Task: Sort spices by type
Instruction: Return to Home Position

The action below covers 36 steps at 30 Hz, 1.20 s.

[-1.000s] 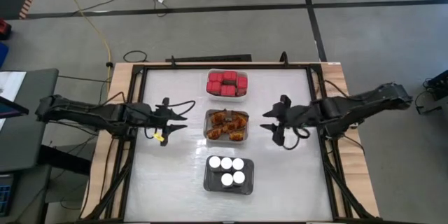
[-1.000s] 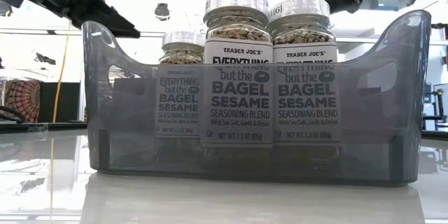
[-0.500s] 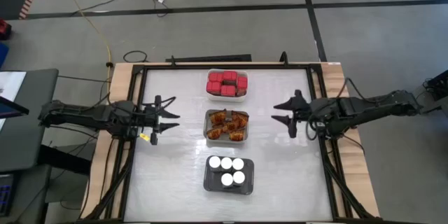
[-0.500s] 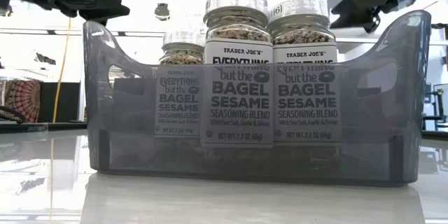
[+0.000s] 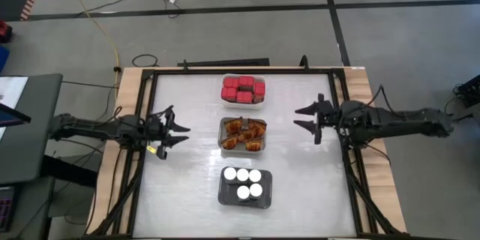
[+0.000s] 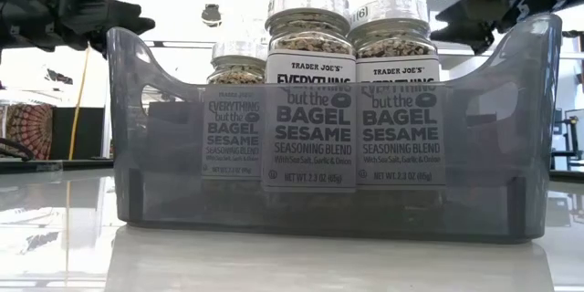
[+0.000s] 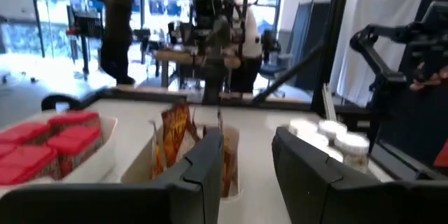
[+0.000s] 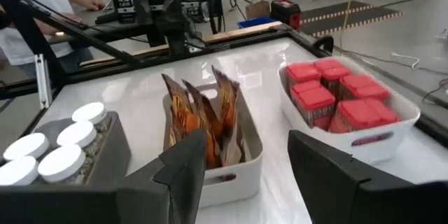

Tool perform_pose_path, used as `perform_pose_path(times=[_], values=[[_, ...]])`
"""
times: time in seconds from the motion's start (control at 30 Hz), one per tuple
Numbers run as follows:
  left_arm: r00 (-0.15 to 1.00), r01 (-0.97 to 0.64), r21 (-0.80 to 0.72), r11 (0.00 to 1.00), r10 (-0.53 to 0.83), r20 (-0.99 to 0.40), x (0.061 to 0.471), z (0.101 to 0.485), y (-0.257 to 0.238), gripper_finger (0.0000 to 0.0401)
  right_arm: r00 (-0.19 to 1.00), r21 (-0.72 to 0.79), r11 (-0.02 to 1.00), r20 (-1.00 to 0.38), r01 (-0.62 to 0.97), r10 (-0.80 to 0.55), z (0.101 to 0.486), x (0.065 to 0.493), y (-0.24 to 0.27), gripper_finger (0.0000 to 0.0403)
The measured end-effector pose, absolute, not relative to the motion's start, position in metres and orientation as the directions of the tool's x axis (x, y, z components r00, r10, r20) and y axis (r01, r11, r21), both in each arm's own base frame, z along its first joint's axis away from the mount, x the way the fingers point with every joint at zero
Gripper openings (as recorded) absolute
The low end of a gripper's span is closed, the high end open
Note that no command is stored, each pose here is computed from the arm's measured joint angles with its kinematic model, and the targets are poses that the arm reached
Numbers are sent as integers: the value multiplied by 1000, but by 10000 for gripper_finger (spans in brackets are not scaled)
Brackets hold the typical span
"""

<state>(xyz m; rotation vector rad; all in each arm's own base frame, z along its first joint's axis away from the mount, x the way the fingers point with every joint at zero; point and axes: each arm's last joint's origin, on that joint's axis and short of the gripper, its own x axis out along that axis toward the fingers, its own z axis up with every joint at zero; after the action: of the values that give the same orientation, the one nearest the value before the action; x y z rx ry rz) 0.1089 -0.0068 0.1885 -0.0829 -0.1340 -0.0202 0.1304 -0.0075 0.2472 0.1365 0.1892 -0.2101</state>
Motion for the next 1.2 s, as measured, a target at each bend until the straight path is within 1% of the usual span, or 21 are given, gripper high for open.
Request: perform_pose_path(times=[0.07, 0.2, 0.43, 0.63, 0.73, 0.83, 0.97, 1.07, 1.2], values=[[993, 24, -82, 996, -15, 115, 108, 186, -7, 114, 960, 133, 967, -206, 217, -187, 241, 127, -8, 230], [990, 22, -56, 998, -14, 143, 103, 188, -6, 114, 961, 169, 960, -205, 221, -185, 229, 122, -9, 230], [989, 20, -47, 999, -13, 149, 94, 186, -6, 114, 965, 205, 953, -186, 222, -185, 210, 112, -8, 230], [994, 17, -45, 999, -12, 111, 95, 182, -6, 114, 969, 263, 939, -164, 222, -183, 190, 104, -8, 230], [997, 19, -94, 995, -12, 76, 96, 179, -6, 114, 974, 289, 934, -142, 212, -178, 183, 101, -7, 230], [999, 27, -186, 982, -19, 41, 96, 175, -6, 114, 984, 294, 939, -79, 176, -159, 178, 99, -5, 230], [999, 27, -292, 956, -21, 25, 96, 174, -6, 114, 991, 293, 947, -39, 130, -124, 171, 97, -2, 230], [999, 28, -310, 950, -20, 32, 96, 174, -6, 114, 998, 233, 970, -14, 68, -67, 173, 95, 0, 230], [999, 27, -303, 953, -19, 28, 96, 174, -6, 114, 999, 180, 982, -21, 50, -47, 172, 95, 2, 230]])
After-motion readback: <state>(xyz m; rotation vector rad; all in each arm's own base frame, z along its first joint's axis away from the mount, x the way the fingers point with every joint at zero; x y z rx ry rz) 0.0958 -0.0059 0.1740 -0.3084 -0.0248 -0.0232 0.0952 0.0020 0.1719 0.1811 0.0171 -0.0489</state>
